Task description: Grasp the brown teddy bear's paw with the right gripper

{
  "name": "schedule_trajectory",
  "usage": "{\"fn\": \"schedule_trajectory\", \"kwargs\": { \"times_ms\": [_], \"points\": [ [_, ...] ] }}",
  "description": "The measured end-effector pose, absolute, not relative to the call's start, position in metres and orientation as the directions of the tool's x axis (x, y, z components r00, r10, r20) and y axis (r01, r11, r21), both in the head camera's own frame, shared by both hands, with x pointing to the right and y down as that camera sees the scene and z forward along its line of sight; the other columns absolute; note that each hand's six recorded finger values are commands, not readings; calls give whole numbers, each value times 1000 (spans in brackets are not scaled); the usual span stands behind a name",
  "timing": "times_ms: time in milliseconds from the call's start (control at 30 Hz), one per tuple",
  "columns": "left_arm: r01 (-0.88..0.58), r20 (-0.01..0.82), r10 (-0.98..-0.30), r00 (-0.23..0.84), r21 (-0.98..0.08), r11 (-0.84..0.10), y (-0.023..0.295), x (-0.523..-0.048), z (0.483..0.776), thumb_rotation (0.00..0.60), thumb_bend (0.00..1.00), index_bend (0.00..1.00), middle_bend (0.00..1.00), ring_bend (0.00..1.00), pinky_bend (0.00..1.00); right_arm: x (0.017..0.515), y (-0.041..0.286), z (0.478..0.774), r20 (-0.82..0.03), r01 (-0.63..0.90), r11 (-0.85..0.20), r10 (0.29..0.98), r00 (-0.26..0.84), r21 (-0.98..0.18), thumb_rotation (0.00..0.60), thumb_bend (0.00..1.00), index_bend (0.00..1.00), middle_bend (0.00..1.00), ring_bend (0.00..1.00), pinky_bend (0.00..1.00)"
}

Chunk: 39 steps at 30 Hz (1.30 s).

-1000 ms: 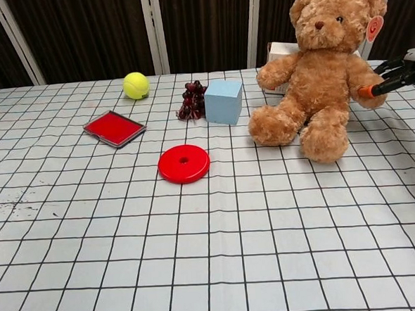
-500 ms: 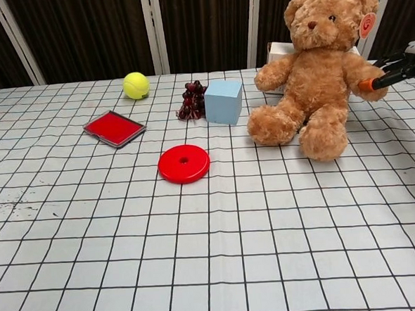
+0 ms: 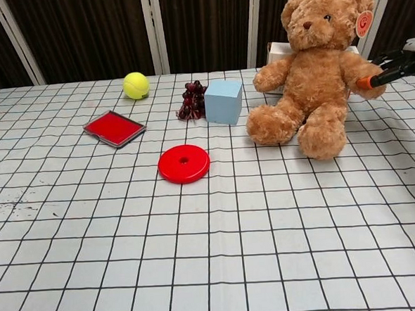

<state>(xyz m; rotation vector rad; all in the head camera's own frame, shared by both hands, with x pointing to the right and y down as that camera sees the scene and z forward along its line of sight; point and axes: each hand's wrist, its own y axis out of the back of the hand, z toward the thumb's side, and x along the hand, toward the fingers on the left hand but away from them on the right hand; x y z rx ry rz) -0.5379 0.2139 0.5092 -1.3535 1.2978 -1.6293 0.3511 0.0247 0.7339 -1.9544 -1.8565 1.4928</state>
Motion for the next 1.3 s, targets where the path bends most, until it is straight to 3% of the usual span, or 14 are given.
{"fn": "schedule_trajectory", "kwargs": {
  "times_ms": [200, 400, 467, 667, 933, 1033, 1167, 1300],
  "points": [
    [-113, 321, -911, -258, -947, -301, 215, -538, 508, 600, 204, 286, 134, 59, 192, 347, 31, 739, -618, 763, -298, 769, -164, -574, 600, 308, 377, 456, 263, 0],
    [-115, 321, -911, -260, -947, -301, 214, -539, 508, 600, 204, 292, 134, 59, 191, 344, 29, 733, -622, 768, -327, 774, -118, -551, 600, 240, 53, 239, 183, 0],
    [-116, 322, -911, -260, -947, -301, 214, -539, 508, 600, 204, 293, 134, 59, 192, 343, 30, 730, -627, 773, -338, 773, -97, -537, 600, 218, 3, 170, 144, 0],
    [-117, 322, -912, -255, -946, -302, 215, -538, 508, 600, 204, 296, 134, 59, 192, 350, 34, 719, -636, 786, -355, 769, -63, -507, 600, 196, 0, 72, 63, 0],
    [-123, 326, -912, -250, -945, -304, 216, -537, 508, 600, 204, 299, 135, 59, 192, 392, 50, 688, -616, 762, -342, 782, -93, -550, 600, 194, 0, 66, 51, 0],
    [-125, 330, -913, -241, -943, -308, 217, -534, 508, 600, 204, 300, 135, 59, 192, 409, 68, 672, -557, 724, -307, 821, -128, -618, 600, 194, 16, 94, 69, 0],
    [-126, 333, -915, -228, -942, -311, 218, -531, 508, 600, 204, 300, 135, 59, 192, 426, 100, 639, -432, 655, -218, 883, -184, -724, 600, 193, 152, 135, 115, 0],
    [-126, 329, -921, -207, -943, -308, 220, -526, 506, 600, 204, 301, 135, 59, 192, 434, 142, 605, -328, 561, -149, 916, -233, -814, 600, 190, 161, 136, 122, 0]
  ]
}}
